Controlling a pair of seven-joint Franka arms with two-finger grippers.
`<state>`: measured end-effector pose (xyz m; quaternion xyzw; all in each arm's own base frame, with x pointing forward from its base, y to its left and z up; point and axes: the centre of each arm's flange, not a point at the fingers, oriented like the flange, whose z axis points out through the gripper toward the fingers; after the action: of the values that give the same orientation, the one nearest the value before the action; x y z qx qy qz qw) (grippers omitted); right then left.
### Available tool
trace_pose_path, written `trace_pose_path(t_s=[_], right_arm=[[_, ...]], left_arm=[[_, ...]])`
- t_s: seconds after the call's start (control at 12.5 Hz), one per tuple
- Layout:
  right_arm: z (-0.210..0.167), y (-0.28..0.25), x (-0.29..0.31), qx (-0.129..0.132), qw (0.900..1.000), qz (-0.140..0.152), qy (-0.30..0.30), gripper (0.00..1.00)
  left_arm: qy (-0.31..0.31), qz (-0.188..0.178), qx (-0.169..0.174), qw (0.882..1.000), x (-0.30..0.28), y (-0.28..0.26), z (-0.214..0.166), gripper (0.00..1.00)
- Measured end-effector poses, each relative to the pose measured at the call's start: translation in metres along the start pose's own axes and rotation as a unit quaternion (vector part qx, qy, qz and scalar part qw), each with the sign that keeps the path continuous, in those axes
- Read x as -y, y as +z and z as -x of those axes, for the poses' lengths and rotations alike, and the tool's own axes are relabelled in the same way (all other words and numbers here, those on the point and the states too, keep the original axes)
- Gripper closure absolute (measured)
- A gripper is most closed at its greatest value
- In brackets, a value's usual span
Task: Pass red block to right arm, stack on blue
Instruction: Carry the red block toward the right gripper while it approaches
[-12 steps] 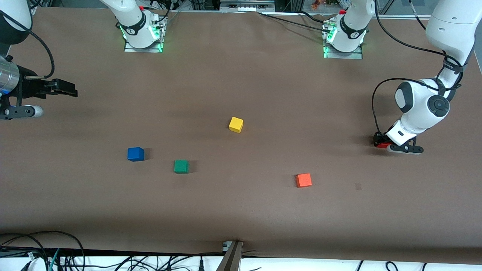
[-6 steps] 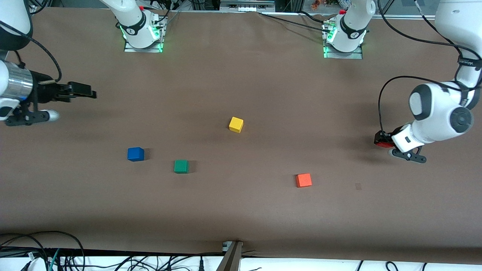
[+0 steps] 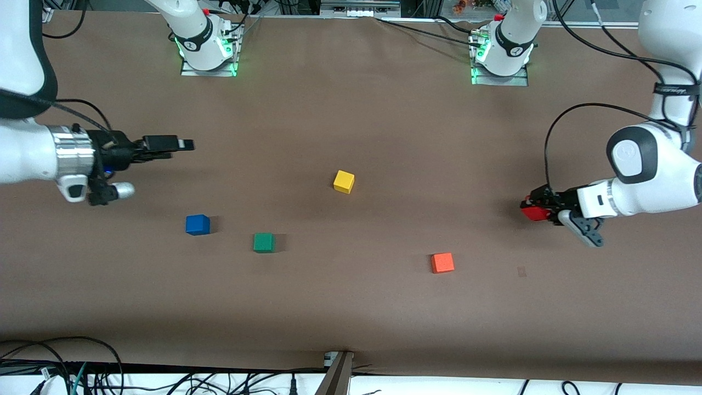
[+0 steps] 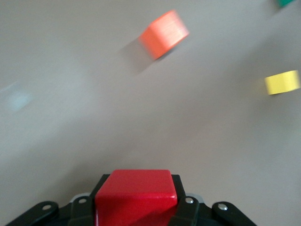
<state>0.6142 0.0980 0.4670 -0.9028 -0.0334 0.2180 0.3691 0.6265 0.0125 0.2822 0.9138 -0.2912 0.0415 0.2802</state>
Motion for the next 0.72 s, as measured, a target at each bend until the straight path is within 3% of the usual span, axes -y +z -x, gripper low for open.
trace_pose_path(t_s=[0.16, 0.24, 0.32, 0.64, 0.72], right_arm=[[-0.024, 0.034, 0.005, 0.025, 0.997, -0.080, -0.002, 0.00], [-0.041, 0.056, 0.010, 0.033, 0.992, -0.122, -0.002, 0.00], [-0.053, 0.072, 0.013, 0.033, 0.989, -0.147, 0.001, 0.00], [-0.095, 0.137, 0.002, 0.024, 0.967, -0.250, 0.030, 0.00], [-0.104, 0.151, -0.005, 0.020, 0.962, -0.271, 0.033, 0.00]], left_arm=[[0.077, 0.051, -0.045, 0.995, -0.018, 0.027, -0.023, 0.44], [0.115, 0.082, -0.084, 0.986, -0.025, 0.044, -0.033, 0.44], [0.142, 0.103, -0.117, 0.978, -0.029, 0.055, -0.041, 0.44], [0.244, 0.157, -0.234, 0.928, -0.074, 0.087, -0.084, 0.44], [0.270, 0.165, -0.266, 0.911, -0.086, 0.096, -0.094, 0.44]])
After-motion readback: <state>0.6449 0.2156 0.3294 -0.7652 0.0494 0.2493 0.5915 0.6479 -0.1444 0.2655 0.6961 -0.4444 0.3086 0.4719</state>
